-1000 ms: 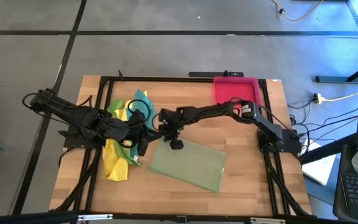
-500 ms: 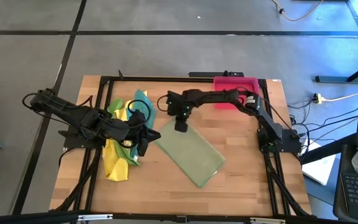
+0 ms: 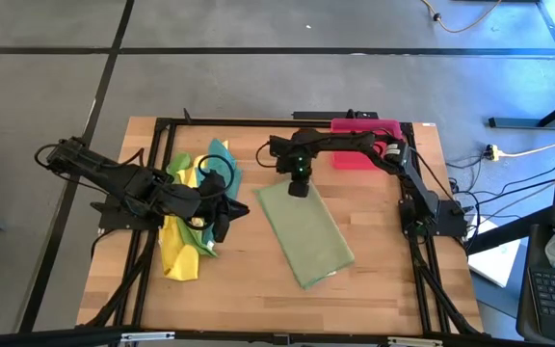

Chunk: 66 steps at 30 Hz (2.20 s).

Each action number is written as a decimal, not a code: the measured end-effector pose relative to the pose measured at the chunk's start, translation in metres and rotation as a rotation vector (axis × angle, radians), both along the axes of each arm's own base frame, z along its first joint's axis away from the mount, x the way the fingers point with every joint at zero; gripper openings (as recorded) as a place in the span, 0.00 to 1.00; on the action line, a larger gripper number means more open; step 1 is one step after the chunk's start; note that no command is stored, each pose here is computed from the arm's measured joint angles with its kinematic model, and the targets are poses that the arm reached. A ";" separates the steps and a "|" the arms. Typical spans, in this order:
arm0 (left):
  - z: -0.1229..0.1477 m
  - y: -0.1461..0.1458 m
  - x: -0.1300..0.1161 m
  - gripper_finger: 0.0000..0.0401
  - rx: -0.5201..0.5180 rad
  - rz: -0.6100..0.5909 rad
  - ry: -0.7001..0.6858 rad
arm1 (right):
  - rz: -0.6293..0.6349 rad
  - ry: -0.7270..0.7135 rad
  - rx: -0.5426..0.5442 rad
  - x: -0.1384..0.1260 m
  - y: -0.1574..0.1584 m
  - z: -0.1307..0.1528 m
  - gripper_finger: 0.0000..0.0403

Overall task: Fold microfiber towels
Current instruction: Fold the light green towel

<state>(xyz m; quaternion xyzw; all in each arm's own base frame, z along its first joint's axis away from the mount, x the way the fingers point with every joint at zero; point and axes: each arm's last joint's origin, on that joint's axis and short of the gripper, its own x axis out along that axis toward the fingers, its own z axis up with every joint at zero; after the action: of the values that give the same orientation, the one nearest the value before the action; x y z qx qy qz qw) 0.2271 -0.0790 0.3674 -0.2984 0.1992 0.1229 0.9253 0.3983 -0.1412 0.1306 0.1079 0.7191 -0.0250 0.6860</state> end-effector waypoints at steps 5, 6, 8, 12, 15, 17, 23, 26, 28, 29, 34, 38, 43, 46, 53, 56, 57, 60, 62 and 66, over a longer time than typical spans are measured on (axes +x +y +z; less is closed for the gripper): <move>0.000 0.000 0.000 0.11 0.010 -0.003 0.001 | -0.038 0.031 0.092 -0.007 -0.007 0.008 0.01; 0.000 0.000 0.000 0.11 0.010 -0.002 0.001 | -0.043 0.017 0.123 -0.007 -0.008 0.012 0.01; 0.000 0.000 0.000 0.11 0.015 -0.005 0.002 | -0.042 -0.060 0.149 -0.004 -0.009 0.030 0.01; 0.000 -0.002 -0.001 0.11 0.041 -0.012 0.002 | 0.015 -0.233 0.100 -0.011 -0.003 0.095 0.02; 0.000 -0.003 -0.002 0.11 0.055 -0.007 0.000 | 0.030 -0.223 0.105 -0.024 0.004 0.111 0.02; 0.000 -0.004 -0.002 0.11 0.066 0.004 -0.005 | 0.052 -0.241 0.121 -0.037 0.015 0.126 0.02; -0.004 -0.011 0.003 0.11 0.097 0.031 -0.003 | 0.183 -0.184 0.197 -0.085 0.076 0.112 0.02; -0.011 -0.017 0.010 0.11 0.107 0.024 0.012 | 0.249 -0.214 0.197 -0.113 0.109 0.106 0.02; -0.015 -0.021 0.017 0.11 0.109 0.021 0.016 | 0.307 -0.247 0.194 -0.127 0.131 0.096 0.02; -0.017 -0.023 0.021 0.11 0.108 0.019 0.014 | 0.338 -0.275 0.187 -0.135 0.141 0.096 0.02; -0.025 -0.033 0.040 0.11 0.084 0.009 -0.034 | 0.475 -0.395 0.109 -0.164 0.183 0.093 0.02; -0.030 -0.039 0.053 0.11 0.082 -0.005 -0.065 | 0.556 -0.460 0.112 -0.176 0.206 0.087 0.03; -0.041 -0.046 0.065 0.11 0.073 -0.045 -0.057 | 0.637 -0.446 0.175 -0.187 0.228 0.063 0.12; -0.048 -0.052 0.070 0.11 0.080 -0.061 -0.050 | 0.688 -0.444 0.204 -0.192 0.237 0.053 0.21; -0.058 -0.063 0.085 0.11 0.157 -0.108 -0.057 | 0.848 -0.542 0.143 -0.196 0.255 0.052 0.41; -0.060 -0.068 0.098 0.11 0.237 -0.140 -0.043 | 0.953 -0.536 0.045 -0.200 0.261 0.049 0.46; -0.061 -0.069 0.103 0.11 0.267 -0.150 -0.038 | 0.987 -0.533 0.016 -0.201 0.263 0.048 0.47; -0.071 -0.073 0.118 0.11 0.343 -0.177 -0.002 | 1.075 -0.519 -0.045 -0.201 0.268 0.041 0.47; -0.080 -0.075 0.128 0.11 0.371 -0.184 0.022 | 1.126 -0.501 -0.056 -0.203 0.270 0.035 0.46; -0.094 -0.081 0.143 0.11 0.375 -0.216 0.054 | 1.205 -0.442 -0.061 -0.210 0.272 0.019 0.44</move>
<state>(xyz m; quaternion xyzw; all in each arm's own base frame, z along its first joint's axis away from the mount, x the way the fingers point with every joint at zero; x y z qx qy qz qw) 0.3701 -0.1597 0.2735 -0.0946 0.2282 0.0661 0.9668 0.1885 0.1306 0.1498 -0.3322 0.4940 0.3672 0.7146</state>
